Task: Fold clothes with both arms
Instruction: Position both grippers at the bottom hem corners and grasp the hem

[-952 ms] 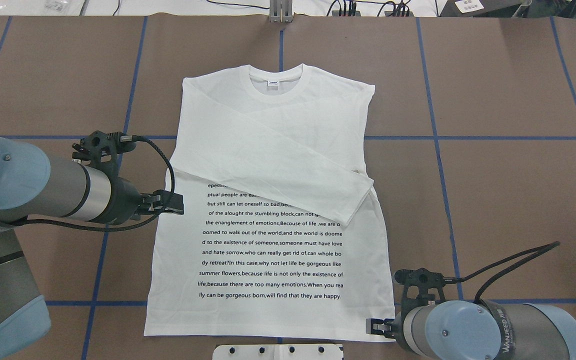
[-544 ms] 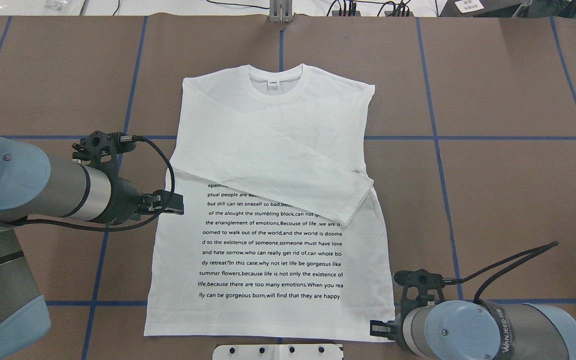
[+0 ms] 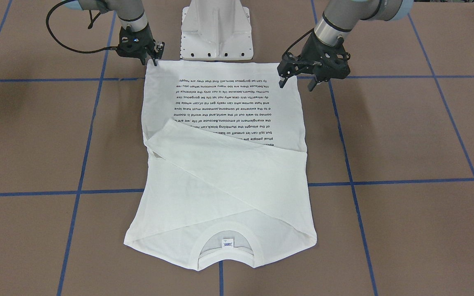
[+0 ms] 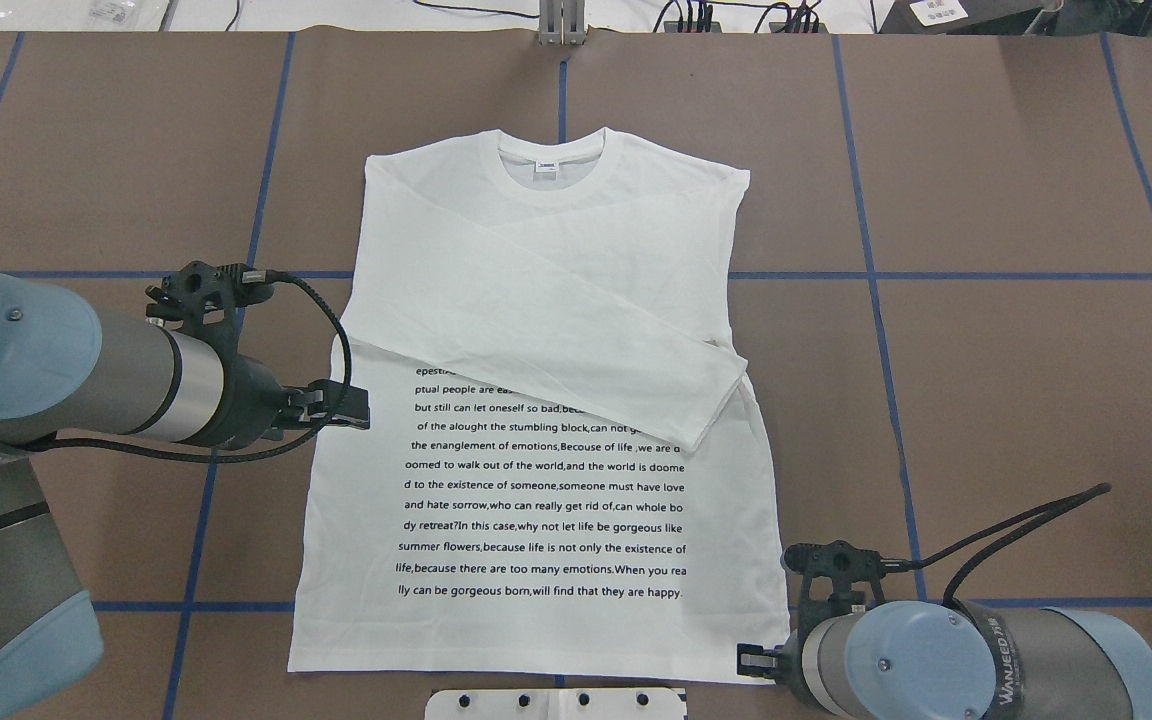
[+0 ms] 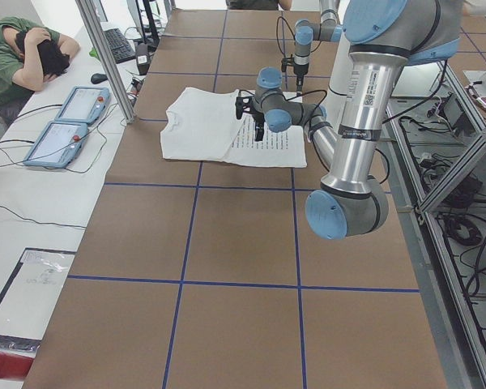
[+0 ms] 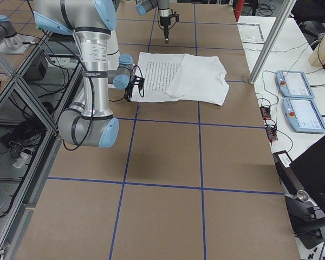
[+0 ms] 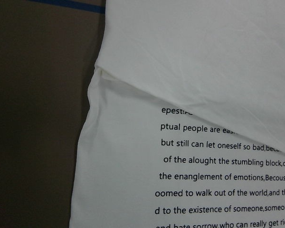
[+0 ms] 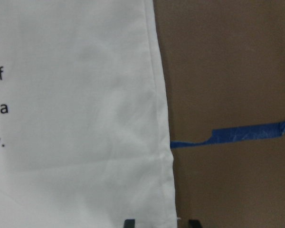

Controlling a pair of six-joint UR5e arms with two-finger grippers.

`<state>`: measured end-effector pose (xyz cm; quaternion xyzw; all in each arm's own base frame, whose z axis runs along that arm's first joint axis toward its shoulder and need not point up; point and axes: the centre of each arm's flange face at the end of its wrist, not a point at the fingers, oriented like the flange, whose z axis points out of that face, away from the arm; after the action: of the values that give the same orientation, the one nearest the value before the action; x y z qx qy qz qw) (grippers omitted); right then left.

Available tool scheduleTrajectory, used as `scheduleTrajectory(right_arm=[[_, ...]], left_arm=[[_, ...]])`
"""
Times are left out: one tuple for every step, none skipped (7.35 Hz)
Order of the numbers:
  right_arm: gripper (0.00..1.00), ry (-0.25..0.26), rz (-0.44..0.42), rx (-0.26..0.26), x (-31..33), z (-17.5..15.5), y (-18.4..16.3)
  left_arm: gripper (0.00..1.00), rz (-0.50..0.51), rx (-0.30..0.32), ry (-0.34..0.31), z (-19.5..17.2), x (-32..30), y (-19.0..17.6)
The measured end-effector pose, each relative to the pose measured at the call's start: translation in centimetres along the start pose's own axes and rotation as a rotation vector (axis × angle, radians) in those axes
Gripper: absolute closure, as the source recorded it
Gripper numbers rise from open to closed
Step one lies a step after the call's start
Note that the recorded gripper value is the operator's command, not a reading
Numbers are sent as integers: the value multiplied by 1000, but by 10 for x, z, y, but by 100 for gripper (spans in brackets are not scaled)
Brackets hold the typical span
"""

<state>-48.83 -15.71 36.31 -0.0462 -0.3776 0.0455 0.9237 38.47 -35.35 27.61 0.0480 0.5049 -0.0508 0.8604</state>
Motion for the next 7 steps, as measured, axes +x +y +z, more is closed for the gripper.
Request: scheduleTrajectory(right_arm=[[53, -2, 0, -4, -2, 1, 1], [53, -1, 0, -6, -3, 1, 1], [53, 0, 0, -6, -3, 2, 1], [61, 0, 1, -6, -3, 2, 0], [78, 1, 2, -5, -3, 2, -1], [96, 2, 3, -4, -2, 2, -1], [100, 3, 4, -4, -2, 2, -2]], left_arm=[[1, 1, -1, 2, 0, 1, 1], [1, 1, -2, 3, 0, 2, 1], [1, 1, -2, 3, 0, 2, 1], [1, 1, -3, 3, 0, 2, 2], [1, 1, -4, 3, 1, 2, 2], [1, 1, -4, 2, 1, 2, 2], [1, 1, -5, 2, 1, 2, 2]])
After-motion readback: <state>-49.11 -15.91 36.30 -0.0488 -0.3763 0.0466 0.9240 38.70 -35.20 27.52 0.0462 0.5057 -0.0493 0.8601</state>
